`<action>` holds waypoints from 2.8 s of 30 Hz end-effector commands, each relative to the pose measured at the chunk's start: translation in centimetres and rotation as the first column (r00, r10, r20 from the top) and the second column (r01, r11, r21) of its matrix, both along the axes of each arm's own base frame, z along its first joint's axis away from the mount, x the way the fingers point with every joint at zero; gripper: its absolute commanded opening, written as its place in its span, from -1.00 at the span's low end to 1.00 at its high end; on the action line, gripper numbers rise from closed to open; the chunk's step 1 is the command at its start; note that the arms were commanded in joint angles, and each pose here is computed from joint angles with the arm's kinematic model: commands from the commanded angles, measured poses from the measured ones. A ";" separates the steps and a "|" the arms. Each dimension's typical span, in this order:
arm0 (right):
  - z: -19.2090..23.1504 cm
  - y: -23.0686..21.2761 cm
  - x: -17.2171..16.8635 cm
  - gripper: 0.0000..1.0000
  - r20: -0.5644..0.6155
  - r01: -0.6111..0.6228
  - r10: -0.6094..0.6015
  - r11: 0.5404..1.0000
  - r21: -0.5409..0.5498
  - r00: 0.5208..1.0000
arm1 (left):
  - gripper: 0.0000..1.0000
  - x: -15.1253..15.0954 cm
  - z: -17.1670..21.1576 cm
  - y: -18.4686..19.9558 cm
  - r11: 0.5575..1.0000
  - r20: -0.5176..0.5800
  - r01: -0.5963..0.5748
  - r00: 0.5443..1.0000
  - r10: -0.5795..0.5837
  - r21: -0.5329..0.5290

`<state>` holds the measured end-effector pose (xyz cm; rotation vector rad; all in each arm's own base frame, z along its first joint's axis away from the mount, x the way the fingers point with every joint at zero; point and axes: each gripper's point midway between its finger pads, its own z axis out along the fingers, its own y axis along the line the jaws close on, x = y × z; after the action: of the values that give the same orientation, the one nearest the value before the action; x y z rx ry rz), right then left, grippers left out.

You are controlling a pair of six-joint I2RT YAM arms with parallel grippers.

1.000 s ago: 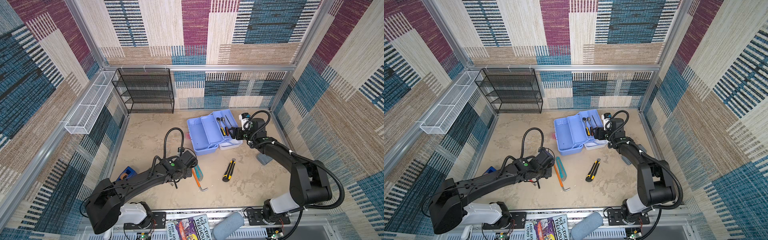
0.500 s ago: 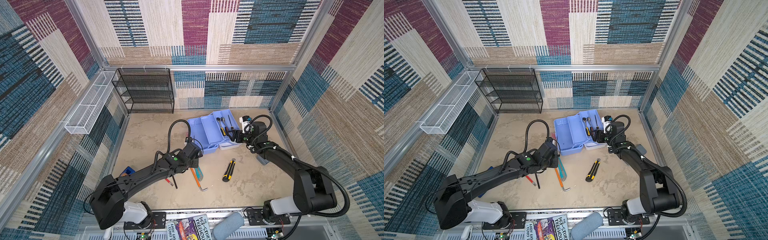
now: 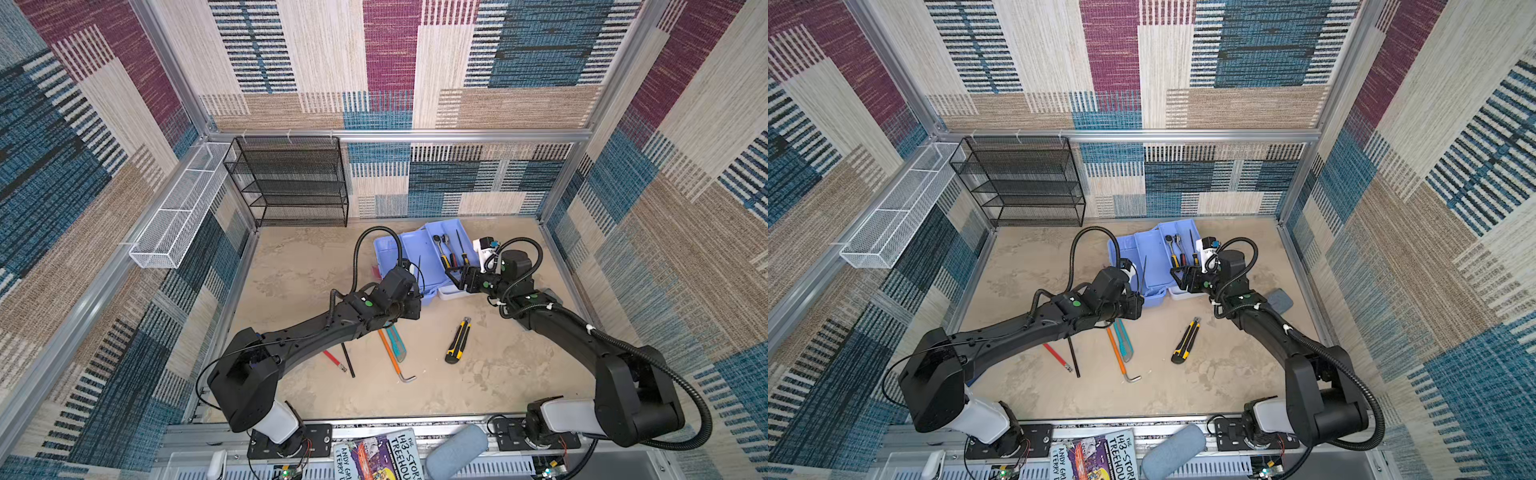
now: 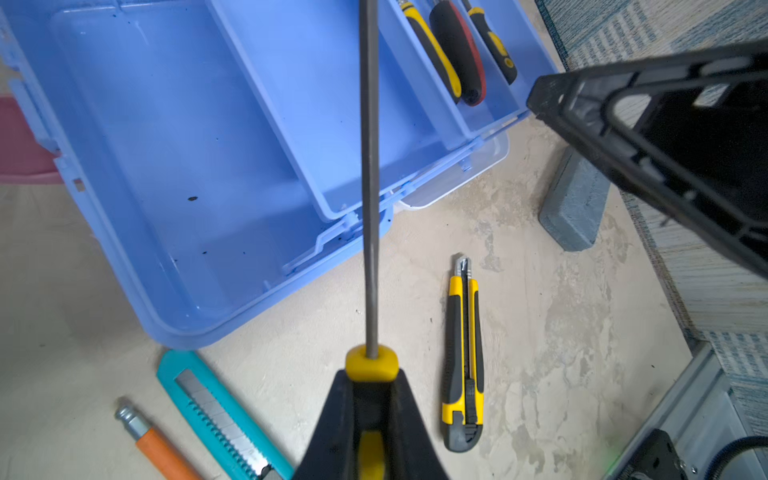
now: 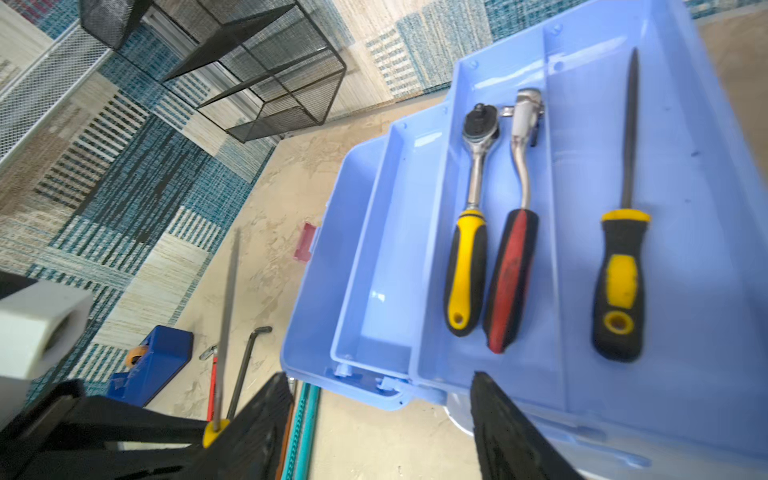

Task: Pack the tool kit
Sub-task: 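Lift the file toward the right gripper while the right gripper reaches to meet it, then close the right gripper on the file while the left gripper opens, then carry the file over the top tray and lower it with the right gripper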

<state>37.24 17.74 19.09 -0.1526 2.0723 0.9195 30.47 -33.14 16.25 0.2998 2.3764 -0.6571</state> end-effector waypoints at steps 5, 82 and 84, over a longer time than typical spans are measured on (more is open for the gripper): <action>1.1 2.4 0.0 0.30 0.010 -0.045 0.044 0.996 0.082 0.999 | -1.00 0.8 1.7 -2.8 0.992 0.039 0.060 0.998 -0.056 -0.112; 5.5 -7.0 11.2 -1.00 0.107 0.212 -0.186 0.915 -0.343 0.977 | 0.57 1.2 0.1 5.7 0.989 0.096 -0.143 0.985 0.147 -0.040; 4.9 -7.8 12.2 -1.00 0.108 0.232 -0.207 0.891 -0.390 0.972 | 0.57 1.1 -0.1 6.1 0.988 0.090 -0.153 0.984 0.156 -0.039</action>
<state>48.79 11.96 25.74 -0.1340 2.0743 0.5146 31.57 -28.02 16.50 0.1450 2.2642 -0.6362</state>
